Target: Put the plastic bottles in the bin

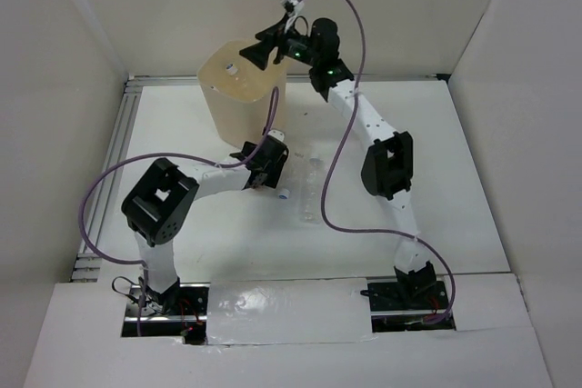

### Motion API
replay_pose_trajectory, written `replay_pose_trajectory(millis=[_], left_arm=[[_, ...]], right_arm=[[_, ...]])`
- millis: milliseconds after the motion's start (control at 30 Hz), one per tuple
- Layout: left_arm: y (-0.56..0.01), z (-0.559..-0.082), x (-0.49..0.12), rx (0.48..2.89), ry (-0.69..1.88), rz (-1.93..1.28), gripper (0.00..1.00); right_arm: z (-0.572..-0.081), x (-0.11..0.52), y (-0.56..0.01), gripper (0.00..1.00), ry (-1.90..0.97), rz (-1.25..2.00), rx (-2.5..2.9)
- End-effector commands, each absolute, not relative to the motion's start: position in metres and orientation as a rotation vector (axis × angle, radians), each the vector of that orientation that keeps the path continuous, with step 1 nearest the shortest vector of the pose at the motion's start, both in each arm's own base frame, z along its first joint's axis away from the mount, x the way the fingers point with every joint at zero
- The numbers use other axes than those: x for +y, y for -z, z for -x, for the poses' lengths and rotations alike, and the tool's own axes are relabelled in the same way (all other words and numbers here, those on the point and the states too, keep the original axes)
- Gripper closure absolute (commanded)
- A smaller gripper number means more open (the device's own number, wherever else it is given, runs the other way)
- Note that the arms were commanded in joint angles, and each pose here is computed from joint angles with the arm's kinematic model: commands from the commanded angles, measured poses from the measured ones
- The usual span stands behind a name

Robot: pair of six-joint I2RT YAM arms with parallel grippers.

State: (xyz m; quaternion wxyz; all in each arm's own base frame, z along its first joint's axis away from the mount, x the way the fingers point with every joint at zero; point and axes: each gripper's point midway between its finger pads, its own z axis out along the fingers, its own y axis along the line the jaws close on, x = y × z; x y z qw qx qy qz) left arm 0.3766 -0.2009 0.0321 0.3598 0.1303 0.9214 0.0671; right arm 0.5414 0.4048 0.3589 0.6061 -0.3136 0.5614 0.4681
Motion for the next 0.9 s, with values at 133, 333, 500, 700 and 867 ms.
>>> replay_pose_trajectory(millis=[133,333,500,700,867], left_arm=[[-0.013,-0.384,-0.211,2.432,-0.139,-0.366,0.52],[-0.029,-0.359,-0.215,2.421,-0.077,-0.423,0.97],[-0.104,-0.319,-0.238,2.282,0.129,-0.531,1.0],[-0.254,-0.305,-0.266,2.021,0.367,-0.504,1.0],[-0.365,-0.352,-0.257,1.811,0.388,-0.297,1.0]], right_arm=[[-0.533,0.278,-0.435,0.0,-1.022,0.661,1.311],[-0.494,0.216,-0.427,0.0,-0.864,0.789,1.371],[-0.465,0.162,-0.341,0.0,-0.742,0.801,1.656],[-0.435,0.064,-0.234,0.77,-0.64,0.582,1.959],[-0.41,0.035,-0.192,0.55,-0.532,0.563,2.058]])
